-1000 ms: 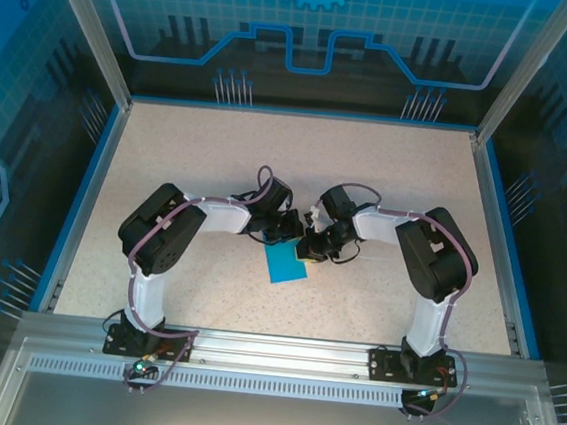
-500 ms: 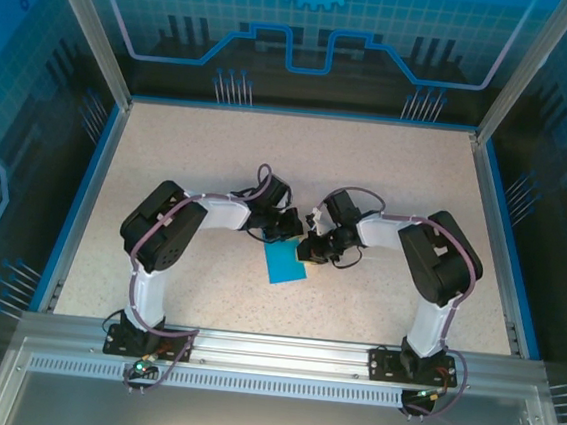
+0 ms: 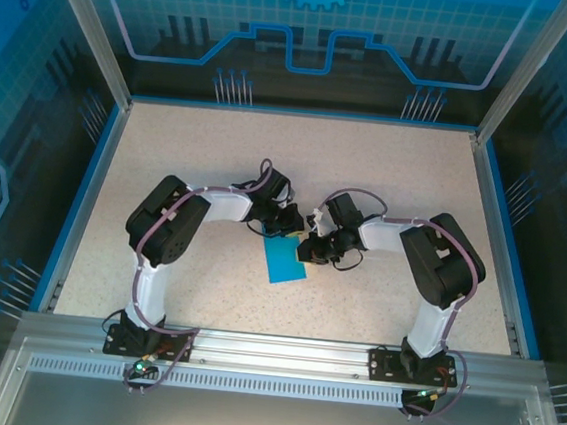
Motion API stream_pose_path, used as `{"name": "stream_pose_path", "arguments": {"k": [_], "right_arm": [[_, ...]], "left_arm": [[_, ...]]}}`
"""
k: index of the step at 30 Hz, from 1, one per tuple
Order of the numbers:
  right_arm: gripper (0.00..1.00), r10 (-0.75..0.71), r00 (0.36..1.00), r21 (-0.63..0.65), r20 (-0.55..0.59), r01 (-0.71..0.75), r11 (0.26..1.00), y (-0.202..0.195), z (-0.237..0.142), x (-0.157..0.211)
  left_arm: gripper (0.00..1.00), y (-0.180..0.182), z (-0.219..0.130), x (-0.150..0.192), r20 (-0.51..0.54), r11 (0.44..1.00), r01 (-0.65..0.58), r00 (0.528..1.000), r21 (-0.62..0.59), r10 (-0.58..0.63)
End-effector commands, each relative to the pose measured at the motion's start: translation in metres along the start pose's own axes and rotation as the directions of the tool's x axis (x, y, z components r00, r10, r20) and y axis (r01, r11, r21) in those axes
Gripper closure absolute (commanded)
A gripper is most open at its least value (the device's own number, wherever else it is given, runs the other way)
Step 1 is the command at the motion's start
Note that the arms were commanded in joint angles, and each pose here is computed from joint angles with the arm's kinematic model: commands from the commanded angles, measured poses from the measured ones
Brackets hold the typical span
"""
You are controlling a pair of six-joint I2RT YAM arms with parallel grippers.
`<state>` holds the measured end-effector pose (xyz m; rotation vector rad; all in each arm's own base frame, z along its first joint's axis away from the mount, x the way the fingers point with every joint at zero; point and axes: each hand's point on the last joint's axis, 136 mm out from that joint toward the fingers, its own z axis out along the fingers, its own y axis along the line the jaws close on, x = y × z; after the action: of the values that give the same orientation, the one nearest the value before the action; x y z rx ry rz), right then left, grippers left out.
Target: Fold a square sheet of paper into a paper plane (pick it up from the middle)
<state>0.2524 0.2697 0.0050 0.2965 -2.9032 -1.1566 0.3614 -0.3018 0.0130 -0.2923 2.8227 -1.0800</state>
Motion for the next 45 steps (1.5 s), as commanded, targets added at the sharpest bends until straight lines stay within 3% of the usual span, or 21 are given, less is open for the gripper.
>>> {"name": "stream_pose_path", "arguments": {"k": [1,20,28,33,38,45], "right_arm": [[0.89,0.23,0.944,0.213,-0.236,-0.181,0.96,-0.054,0.011,0.089],[0.89,0.225,0.949,0.233,-0.221,-0.173,0.957,-0.051,0.004,0.085],[0.89,0.03,0.999,0.161,-0.021,-0.026,0.987,0.012,-0.036,0.007],[0.89,0.004,1.0,0.149,-0.009,-0.003,0.989,0.023,-0.025,-0.027],[0.89,0.004,0.999,0.158,-0.034,0.001,0.987,0.021,-0.01,-0.042],[0.89,0.024,0.994,0.158,-0.103,-0.007,0.987,0.013,0.01,-0.027]], "left_arm": [[0.87,0.034,-0.005,-0.065,0.21,0.995,0.007,0.978,-0.099,0.014],[0.88,0.031,-0.012,-0.091,0.22,0.999,-0.001,0.975,-0.04,0.009],[0.88,0.032,-0.01,-0.064,0.162,1.0,0.005,0.987,-0.022,-0.002],[0.88,0.031,-0.009,-0.039,0.133,1.0,0.01,0.991,-0.02,-0.007],[0.88,0.029,-0.009,-0.022,0.12,1.0,0.02,0.993,-0.012,-0.018],[0.88,0.023,-0.011,-0.017,0.123,0.999,0.031,0.992,0.012,-0.033]]}}
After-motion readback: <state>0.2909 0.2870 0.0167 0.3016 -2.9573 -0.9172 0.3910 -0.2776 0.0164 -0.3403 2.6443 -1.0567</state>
